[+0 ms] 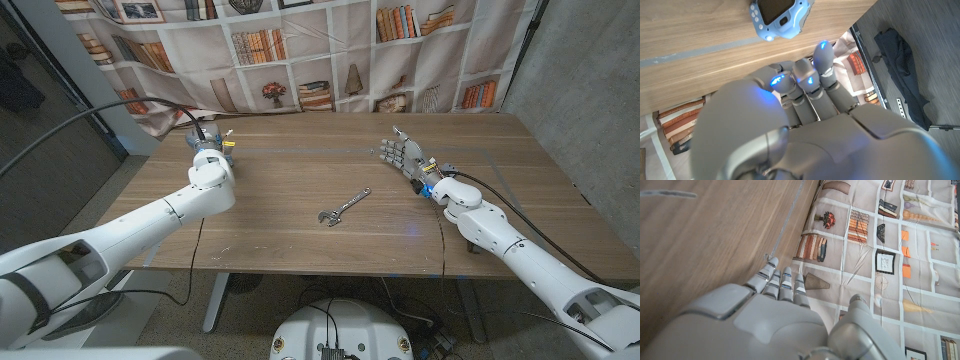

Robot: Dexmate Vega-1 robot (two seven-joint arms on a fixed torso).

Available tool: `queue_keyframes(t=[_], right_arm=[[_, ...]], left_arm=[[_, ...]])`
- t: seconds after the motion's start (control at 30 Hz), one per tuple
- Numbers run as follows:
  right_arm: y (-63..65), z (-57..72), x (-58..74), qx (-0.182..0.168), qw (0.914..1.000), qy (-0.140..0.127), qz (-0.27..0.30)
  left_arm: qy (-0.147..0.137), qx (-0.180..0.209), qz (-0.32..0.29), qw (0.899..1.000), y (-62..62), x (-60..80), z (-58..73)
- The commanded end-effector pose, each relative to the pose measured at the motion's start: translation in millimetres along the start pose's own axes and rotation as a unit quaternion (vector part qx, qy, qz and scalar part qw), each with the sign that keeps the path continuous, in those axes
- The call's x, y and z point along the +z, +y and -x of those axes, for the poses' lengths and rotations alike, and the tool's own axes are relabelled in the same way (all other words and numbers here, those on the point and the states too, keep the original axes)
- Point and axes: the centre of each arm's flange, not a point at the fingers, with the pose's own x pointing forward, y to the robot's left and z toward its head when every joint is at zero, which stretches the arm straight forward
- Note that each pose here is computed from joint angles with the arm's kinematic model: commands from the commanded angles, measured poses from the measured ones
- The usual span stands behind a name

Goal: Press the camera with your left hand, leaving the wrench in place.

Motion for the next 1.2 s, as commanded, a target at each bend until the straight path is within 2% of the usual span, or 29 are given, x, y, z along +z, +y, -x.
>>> queue_keyframes(t=[0.03,0.37,0.5,0.7,0.83,1.2], right_arm=[[4.3,4.6,1.0,0.0,1.0,0.002,0.003],[4.9,5.3,5.7,-0.001,1.0,-0.001,0.008],[4.6,3.9,6.1,0.0,1.0,-0.005,0.008],[7.3,0.9,5.0,0.004,0.9999,-0.01,0.004],[7.6,2.3,3.2,0.003,0.9999,-0.01,0.0],[2.2,6.0,2.8,-0.003,0.9999,-0.014,0.002]], left_arm=[[-0.013,0.022,0.007,1.0,12.4,-0.2,5.1],[-0.017,0.053,-0.004,0.998,20.7,8.2,11.0],[-0.02,0.056,0.007,0.998,22.7,6.8,12.5],[-0.027,0.08,0.002,0.996,29.4,4.4,17.6],[-0.028,0.098,0.005,0.995,31.3,4.0,21.8],[-0.042,0.114,0.026,0.992,35.7,6.3,26.5]])
